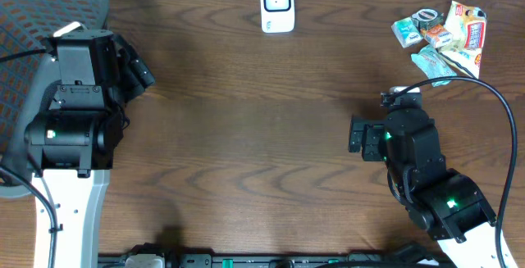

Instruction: Scan the item barcode

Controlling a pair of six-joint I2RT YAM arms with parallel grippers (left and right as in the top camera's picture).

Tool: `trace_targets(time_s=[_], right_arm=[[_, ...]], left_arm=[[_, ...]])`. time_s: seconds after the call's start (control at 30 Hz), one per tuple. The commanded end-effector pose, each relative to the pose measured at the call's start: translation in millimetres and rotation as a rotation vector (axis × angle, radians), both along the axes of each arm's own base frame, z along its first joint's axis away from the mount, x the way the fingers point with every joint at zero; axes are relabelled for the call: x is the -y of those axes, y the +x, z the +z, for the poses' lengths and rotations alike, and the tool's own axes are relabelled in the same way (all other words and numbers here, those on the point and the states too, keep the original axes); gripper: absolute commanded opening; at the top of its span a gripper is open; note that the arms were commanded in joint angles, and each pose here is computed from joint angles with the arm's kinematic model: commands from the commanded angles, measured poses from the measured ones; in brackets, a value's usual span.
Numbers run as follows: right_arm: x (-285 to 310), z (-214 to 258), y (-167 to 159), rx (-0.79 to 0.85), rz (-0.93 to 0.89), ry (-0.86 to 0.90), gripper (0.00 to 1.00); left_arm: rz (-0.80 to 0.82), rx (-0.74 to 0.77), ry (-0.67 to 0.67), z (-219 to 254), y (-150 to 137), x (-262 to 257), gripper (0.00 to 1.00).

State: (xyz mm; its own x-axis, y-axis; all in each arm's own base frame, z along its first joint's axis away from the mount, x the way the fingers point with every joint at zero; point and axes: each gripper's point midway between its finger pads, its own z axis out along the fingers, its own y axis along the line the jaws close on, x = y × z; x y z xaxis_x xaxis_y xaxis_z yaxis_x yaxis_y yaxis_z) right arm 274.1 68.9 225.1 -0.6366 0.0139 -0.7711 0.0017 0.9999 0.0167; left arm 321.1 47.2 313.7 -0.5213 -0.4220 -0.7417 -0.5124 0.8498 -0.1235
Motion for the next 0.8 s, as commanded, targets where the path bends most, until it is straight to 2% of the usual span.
trace_targets(time_s=[0.0,0.57,0.77], right_arm=[[-2.4,-3.1,-1.6,-0.01,0.001,0.008,0.99],[12.5,-2.4,-2.5,-0.006,-0.046,0.014,0.99],[22.2,-5.5,-14.4,0.01,-0.017,0.036,0.99]], left_arm=[[0.014,0.021,0.003,7.3,-1.6,-2.7,0.98],[0.014,0.02,0.003,7.3,-1.6,-2.7,0.98],[0.014,0.02,0.003,7.3,-1.6,-2.7,0.97]])
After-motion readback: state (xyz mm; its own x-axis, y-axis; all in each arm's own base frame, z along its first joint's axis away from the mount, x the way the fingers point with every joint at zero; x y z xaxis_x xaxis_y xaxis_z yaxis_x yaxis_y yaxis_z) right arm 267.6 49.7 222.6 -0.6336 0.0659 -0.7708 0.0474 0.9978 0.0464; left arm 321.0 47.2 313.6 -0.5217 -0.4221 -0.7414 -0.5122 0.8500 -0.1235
